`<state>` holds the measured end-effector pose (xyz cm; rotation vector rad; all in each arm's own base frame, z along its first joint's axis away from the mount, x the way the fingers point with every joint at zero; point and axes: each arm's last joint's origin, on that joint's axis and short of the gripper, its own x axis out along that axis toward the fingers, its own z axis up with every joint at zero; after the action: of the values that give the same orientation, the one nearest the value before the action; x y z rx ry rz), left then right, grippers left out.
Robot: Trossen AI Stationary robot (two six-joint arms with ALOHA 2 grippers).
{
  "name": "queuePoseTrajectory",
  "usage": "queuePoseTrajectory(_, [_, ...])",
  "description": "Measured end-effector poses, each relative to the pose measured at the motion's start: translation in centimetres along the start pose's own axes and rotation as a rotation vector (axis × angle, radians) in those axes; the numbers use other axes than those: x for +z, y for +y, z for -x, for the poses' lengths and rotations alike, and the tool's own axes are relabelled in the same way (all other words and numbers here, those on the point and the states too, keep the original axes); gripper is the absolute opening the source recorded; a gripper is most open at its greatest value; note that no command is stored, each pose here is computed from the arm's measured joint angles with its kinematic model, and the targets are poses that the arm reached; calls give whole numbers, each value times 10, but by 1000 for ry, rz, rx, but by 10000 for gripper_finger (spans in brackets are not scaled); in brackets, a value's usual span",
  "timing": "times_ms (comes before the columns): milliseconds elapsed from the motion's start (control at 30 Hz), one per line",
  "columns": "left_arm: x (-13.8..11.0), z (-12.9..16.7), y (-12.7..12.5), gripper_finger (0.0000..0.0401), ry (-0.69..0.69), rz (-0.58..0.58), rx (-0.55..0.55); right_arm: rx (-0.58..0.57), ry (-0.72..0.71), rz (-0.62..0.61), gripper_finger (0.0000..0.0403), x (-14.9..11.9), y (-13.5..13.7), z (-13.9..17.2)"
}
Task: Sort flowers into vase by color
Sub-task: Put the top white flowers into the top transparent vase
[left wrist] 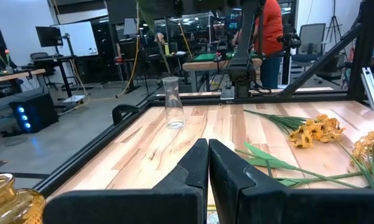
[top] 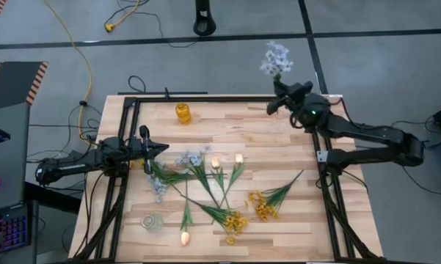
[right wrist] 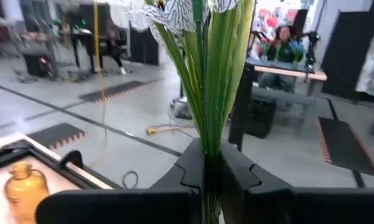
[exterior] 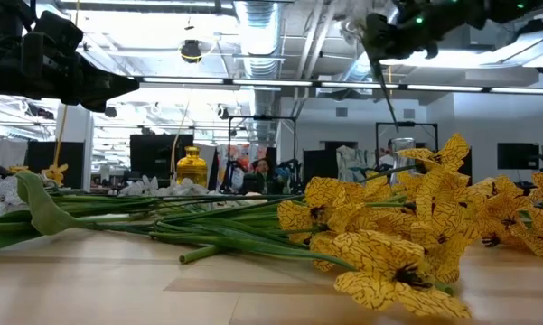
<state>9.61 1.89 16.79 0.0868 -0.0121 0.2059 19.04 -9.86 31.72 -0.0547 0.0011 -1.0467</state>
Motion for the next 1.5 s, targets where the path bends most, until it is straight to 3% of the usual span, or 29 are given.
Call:
queuePoseTrajectory(767, [0, 0, 0, 0, 0, 0, 0, -8, 9, 20, 51, -79, -10, 17])
queuePoseTrajectory(1500, [0, 0, 0, 0, 0, 0, 0, -6, 53, 54, 57, -88, -10, 19])
